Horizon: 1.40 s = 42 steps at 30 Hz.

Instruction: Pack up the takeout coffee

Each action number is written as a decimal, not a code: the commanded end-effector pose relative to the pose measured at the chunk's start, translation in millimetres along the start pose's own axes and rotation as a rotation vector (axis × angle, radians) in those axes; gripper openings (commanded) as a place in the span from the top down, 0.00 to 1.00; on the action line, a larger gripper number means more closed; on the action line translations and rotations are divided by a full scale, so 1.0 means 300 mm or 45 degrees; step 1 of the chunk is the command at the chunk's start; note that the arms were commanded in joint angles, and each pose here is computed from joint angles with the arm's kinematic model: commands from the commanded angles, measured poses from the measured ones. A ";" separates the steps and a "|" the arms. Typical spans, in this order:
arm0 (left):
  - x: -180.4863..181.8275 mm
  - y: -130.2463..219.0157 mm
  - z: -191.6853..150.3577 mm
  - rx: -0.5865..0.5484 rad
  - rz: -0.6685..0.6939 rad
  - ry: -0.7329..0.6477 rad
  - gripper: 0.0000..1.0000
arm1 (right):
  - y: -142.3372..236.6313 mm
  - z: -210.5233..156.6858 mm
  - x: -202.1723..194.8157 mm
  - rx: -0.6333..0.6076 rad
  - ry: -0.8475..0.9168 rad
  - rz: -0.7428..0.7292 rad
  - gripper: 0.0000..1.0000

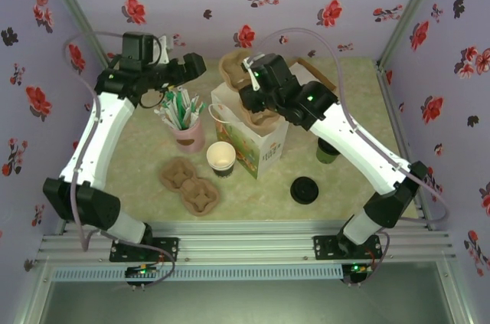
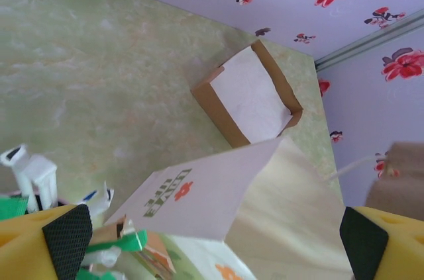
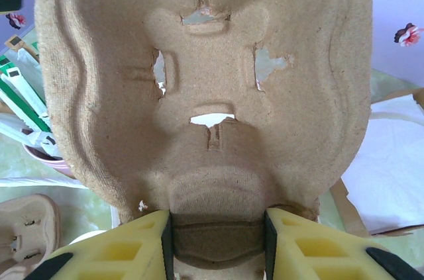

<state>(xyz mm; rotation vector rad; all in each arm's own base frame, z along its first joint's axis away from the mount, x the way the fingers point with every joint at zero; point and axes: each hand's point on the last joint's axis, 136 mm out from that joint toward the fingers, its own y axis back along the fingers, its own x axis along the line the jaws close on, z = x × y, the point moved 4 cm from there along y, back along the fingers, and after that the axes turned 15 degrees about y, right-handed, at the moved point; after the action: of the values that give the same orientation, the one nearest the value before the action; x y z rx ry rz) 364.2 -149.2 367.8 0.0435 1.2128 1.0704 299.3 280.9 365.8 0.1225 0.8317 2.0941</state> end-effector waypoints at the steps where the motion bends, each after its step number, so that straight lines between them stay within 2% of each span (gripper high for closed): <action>1: -0.012 0.046 -0.028 -0.034 -0.025 0.001 0.01 | -0.032 0.000 -0.001 -0.001 -0.009 -0.009 0.63; 9: 0.012 0.077 -0.070 -0.041 -0.020 0.009 0.01 | -0.060 -0.040 0.018 0.034 0.009 0.011 0.63; 22: 0.028 0.050 -0.072 -0.026 0.002 0.014 0.01 | -0.052 -0.072 0.064 0.053 0.001 0.091 0.63; 33: 0.031 0.035 -0.070 -0.020 0.006 0.013 0.01 | -0.088 -0.116 0.016 0.126 -0.056 0.022 0.63; 42: 0.033 0.034 -0.069 -0.019 0.009 0.012 0.01 | -0.083 -0.072 -0.002 0.074 -0.036 -0.004 0.63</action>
<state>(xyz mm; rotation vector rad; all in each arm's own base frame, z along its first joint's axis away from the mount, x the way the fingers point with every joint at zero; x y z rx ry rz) 337.3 -145.8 360.5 0.0368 1.2204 1.0760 303.1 282.4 323.6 0.2102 0.9066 2.0841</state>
